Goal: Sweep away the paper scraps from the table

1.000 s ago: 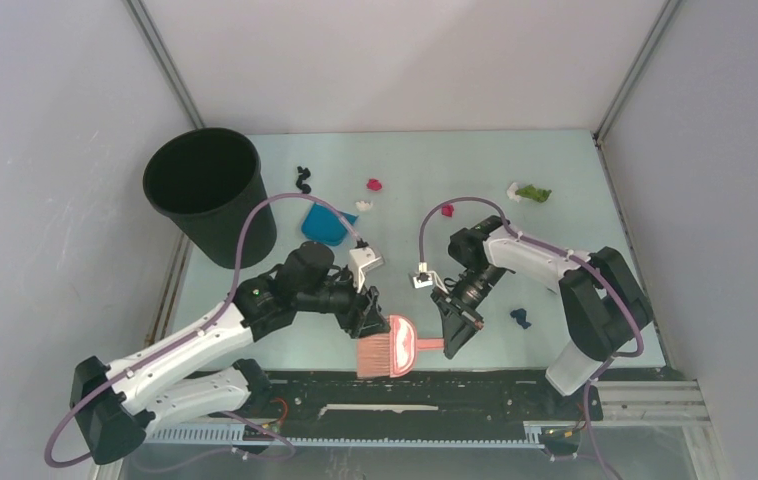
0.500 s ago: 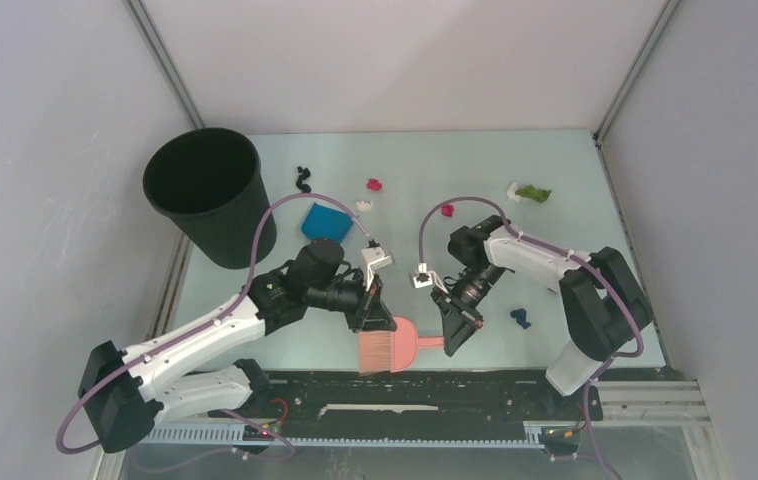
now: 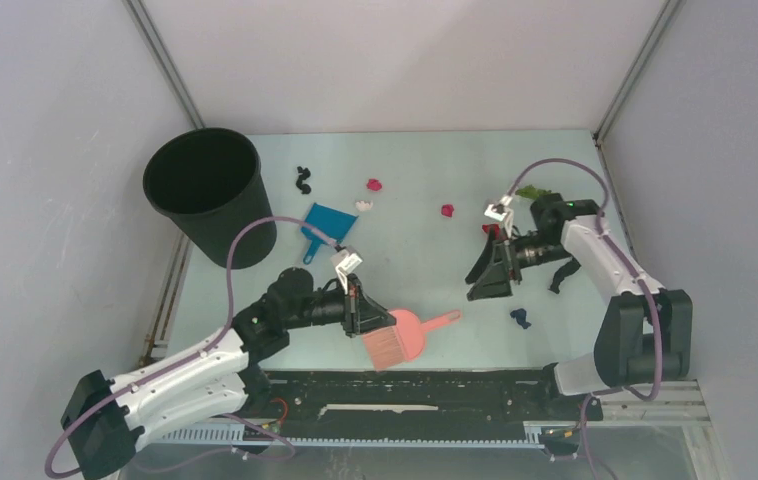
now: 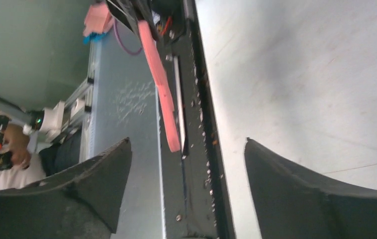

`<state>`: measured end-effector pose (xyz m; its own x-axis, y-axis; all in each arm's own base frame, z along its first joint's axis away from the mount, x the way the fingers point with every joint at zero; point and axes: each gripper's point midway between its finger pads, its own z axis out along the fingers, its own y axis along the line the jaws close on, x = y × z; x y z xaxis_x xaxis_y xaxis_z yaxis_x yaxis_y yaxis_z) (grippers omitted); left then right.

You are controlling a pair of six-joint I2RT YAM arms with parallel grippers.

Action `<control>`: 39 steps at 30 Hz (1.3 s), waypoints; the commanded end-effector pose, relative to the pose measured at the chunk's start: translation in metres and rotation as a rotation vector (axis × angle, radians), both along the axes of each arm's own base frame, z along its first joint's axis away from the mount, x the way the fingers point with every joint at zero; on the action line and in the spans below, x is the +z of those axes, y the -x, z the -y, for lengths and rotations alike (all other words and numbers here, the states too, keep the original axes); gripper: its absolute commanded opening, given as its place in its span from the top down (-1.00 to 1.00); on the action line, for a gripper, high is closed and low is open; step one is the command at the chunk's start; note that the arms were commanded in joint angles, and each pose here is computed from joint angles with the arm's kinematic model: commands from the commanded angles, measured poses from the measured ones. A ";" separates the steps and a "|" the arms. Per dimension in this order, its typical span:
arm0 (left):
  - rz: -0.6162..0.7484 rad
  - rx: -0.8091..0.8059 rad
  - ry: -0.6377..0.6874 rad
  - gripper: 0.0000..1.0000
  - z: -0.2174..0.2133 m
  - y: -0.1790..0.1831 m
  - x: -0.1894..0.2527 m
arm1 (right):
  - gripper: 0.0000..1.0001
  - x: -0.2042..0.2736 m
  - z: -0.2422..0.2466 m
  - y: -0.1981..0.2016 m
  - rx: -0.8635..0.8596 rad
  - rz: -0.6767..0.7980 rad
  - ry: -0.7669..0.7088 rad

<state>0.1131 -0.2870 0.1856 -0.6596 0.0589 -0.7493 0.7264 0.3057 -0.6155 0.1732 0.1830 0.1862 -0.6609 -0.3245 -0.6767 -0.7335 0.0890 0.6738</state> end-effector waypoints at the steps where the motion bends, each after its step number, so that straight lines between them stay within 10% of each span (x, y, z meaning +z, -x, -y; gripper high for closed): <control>1: -0.049 0.223 0.346 1.00 0.000 -0.026 0.043 | -0.98 0.034 0.009 -0.021 -0.152 -0.035 -0.152; 12: -0.117 0.180 0.440 1.00 0.011 -0.024 0.041 | -0.96 0.007 0.007 -0.019 -0.210 0.043 -0.030; 31: -0.202 0.070 0.477 1.00 0.040 -0.026 0.034 | 0.04 0.010 -0.012 0.018 0.044 0.022 -0.089; 39: -0.202 0.080 0.466 1.00 0.042 -0.030 0.030 | 0.09 0.009 -0.014 0.021 0.064 0.017 -0.083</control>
<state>0.1419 -0.3240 0.1853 -0.8111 -0.2763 -0.5155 0.5114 0.0927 -0.8543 0.1519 0.1933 0.1830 -0.6639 -0.3201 -0.6759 -0.7193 0.0259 0.6943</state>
